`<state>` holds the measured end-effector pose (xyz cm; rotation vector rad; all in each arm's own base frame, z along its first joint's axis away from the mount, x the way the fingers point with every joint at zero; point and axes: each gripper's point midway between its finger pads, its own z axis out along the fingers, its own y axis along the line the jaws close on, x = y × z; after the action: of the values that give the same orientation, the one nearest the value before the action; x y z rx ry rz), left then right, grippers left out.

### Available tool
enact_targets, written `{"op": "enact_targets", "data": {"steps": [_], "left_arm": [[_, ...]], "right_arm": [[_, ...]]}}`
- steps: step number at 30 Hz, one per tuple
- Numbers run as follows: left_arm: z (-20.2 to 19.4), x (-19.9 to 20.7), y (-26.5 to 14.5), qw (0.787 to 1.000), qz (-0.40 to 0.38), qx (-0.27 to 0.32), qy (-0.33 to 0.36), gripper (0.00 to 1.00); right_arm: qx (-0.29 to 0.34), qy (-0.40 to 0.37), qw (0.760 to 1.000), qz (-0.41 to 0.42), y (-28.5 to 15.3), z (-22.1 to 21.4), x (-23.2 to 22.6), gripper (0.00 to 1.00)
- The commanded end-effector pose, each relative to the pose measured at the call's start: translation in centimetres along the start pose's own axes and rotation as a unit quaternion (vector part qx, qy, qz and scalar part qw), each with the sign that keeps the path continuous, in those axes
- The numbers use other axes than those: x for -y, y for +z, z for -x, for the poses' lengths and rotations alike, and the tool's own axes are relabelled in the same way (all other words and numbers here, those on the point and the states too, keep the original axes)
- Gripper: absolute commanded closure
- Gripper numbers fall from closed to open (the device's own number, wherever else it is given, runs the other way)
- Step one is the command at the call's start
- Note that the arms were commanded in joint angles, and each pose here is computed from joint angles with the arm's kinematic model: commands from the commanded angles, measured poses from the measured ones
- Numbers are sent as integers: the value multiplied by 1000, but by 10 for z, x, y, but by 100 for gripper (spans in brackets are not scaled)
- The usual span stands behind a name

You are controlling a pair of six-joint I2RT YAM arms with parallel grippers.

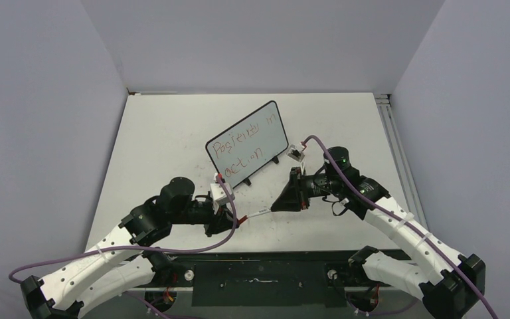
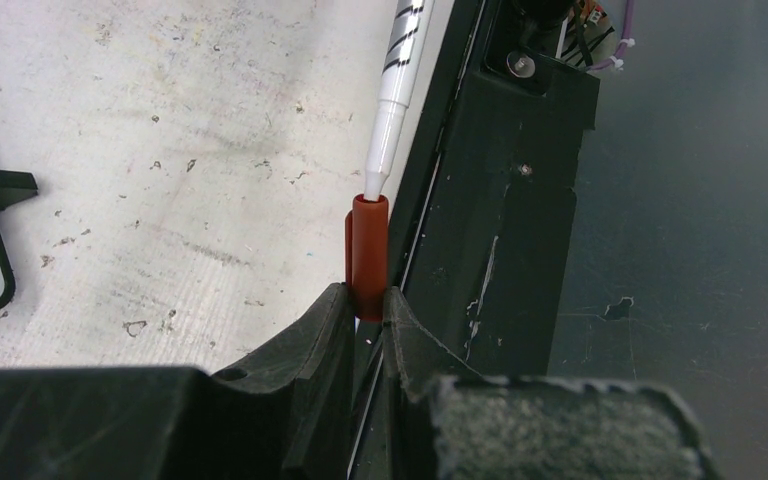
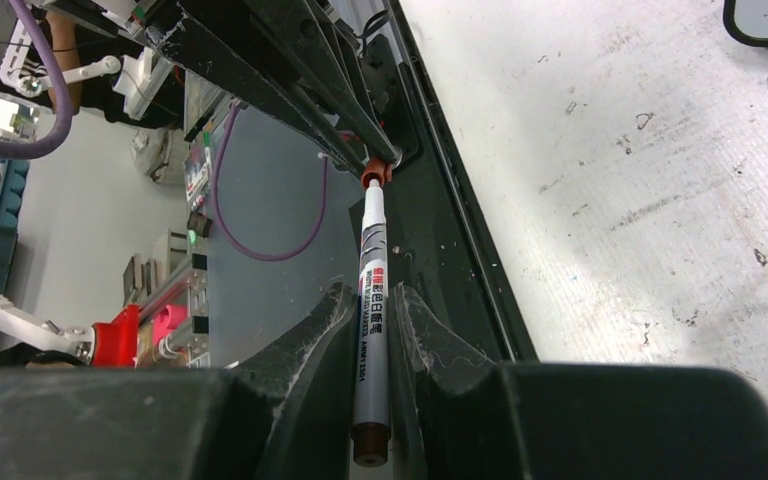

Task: Write a sentence on the whiteboard
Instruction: Close the whiteboard marker at the center of the board.

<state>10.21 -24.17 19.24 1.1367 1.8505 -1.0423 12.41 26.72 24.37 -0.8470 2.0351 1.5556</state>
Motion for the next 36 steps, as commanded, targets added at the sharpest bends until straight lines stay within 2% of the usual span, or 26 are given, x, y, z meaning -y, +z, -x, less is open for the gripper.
{"op": "enact_targets", "data": {"steps": [1,8,16,27,36], "left_arm": [[18,7,-1,999,-17,32,28,100],[18,8,0,999,-21,30,29,100],[16,14,2,999,-35,28,31,100],[18,12,3,999,-29,29,26,100],[31,11,5,998,-25,49,22,100]], "right_arm": [[-2,-42,999,23,0,10,-14,93],[-26,-42,998,41,5,0,-17,93],[-82,-37,994,60,21,-24,-17,93],[-51,-34,995,77,31,-18,-22,93],[-63,-26,994,82,40,-28,-20,93]]}}
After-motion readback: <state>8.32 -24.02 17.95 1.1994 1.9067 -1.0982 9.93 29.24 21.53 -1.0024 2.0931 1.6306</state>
